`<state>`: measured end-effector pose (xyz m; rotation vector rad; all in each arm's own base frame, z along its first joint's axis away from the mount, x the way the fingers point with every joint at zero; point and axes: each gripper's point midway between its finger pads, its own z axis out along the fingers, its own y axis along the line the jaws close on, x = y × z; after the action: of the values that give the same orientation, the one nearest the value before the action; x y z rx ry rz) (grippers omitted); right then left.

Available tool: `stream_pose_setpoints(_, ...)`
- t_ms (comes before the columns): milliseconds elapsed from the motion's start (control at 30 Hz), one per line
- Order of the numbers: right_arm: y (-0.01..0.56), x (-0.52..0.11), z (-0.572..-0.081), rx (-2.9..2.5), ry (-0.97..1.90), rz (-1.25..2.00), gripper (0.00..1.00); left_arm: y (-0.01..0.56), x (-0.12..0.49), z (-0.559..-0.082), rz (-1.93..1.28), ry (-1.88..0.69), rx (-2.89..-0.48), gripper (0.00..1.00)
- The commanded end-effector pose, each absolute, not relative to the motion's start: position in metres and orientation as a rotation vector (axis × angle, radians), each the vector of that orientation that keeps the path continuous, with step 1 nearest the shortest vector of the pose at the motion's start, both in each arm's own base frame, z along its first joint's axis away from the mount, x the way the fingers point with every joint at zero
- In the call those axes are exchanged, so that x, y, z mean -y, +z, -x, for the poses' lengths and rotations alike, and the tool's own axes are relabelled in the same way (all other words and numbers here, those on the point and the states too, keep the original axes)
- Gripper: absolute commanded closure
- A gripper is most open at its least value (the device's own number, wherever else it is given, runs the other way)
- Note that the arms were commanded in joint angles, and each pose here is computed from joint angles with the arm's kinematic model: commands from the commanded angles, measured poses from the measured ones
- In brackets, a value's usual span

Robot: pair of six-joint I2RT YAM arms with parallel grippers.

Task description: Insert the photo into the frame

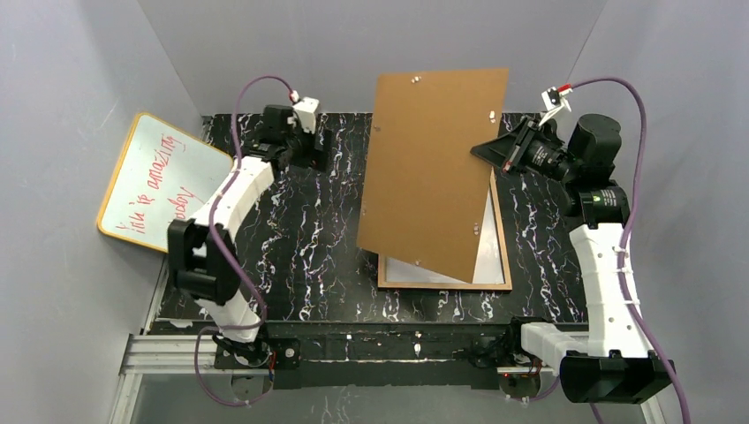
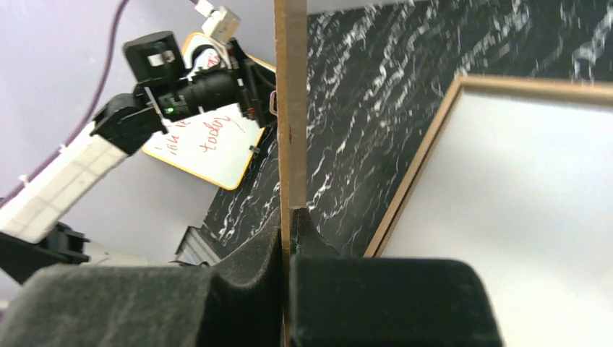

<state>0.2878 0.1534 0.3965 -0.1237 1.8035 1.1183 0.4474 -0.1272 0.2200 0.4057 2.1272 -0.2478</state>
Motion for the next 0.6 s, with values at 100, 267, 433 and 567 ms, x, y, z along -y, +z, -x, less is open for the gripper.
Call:
stream_pose_setpoints(100,0.388,-0.122,-0.255,-1.972,1.028,-0.148,0.99,0.144,0.212,-0.419,-0.521,-0.578,-2.311,0.02)
stream_pose_setpoints(267,0.391,-0.116,-0.233,-2.03,0.969,-0.159,0.99,0.107,0.26,-0.412,-0.559,-0.645,-2.351,0.03)
stream_pose_setpoints(433,0.378,-0.111,-0.219,-2.098,0.912,-0.166,0.99,0.081,0.285,-0.409,-0.554,-0.686,-2.377,0.11)
stream_pose_setpoints(567,0.375,-0.11,-0.216,-2.112,0.905,-0.168,0.99,0.064,0.295,-0.406,-0.567,-0.681,-2.396,0.24)
